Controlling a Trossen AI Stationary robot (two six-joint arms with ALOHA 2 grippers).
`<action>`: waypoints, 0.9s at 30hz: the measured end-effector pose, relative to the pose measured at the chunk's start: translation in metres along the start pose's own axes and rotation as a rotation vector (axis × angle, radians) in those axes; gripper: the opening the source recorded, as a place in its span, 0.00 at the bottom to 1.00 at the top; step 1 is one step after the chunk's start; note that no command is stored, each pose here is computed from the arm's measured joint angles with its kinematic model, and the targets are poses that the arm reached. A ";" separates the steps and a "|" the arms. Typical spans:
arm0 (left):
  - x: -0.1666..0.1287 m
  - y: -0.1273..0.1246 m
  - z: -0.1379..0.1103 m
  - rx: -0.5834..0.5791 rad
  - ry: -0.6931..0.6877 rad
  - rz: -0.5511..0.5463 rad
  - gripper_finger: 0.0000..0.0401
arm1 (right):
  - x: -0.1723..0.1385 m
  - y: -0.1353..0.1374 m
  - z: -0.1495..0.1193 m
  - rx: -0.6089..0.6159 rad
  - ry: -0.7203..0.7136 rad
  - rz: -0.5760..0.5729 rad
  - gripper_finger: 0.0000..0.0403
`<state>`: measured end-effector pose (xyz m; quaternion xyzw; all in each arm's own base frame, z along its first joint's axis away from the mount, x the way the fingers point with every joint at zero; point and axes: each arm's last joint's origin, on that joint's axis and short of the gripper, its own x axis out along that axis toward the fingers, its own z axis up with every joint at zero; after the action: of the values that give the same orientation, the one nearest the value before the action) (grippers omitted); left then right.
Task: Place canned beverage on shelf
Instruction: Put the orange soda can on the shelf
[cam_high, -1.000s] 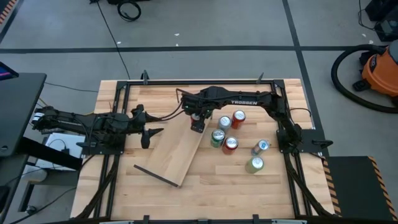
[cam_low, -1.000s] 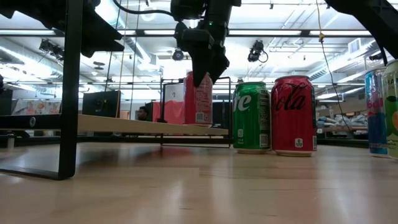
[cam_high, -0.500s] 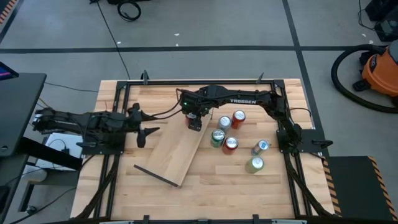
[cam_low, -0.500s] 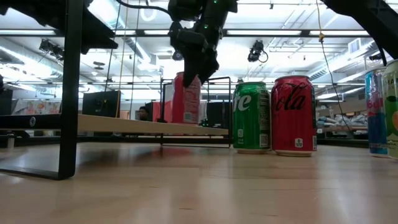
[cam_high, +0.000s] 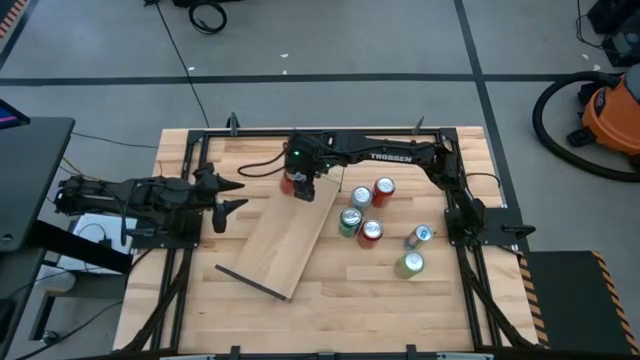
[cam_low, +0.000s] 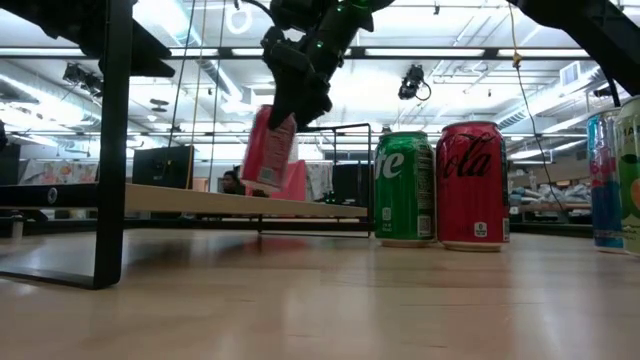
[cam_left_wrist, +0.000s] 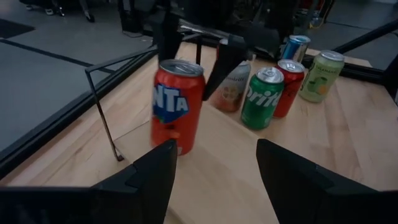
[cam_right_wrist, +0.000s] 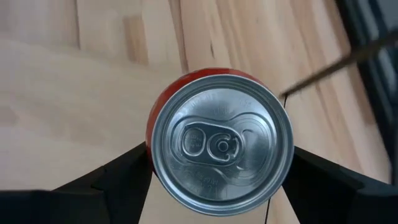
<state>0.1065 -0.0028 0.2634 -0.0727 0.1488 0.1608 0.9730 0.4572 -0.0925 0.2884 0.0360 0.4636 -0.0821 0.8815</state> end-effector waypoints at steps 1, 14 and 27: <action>0.000 0.000 0.000 0.000 0.000 0.000 0.58 | 0.000 0.000 0.002 -0.004 -0.023 -0.001 0.81; 0.000 0.000 0.003 -0.017 -0.033 0.004 0.58 | -0.009 -0.006 0.020 0.015 -0.173 -0.016 0.81; 0.000 0.001 0.004 -0.001 -0.044 0.051 0.58 | -0.033 -0.032 0.034 0.061 -0.257 -0.016 0.81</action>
<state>0.1070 -0.0013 0.2669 -0.0657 0.1293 0.1871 0.9716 0.4608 -0.1247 0.3354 0.0483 0.3443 -0.1070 0.9315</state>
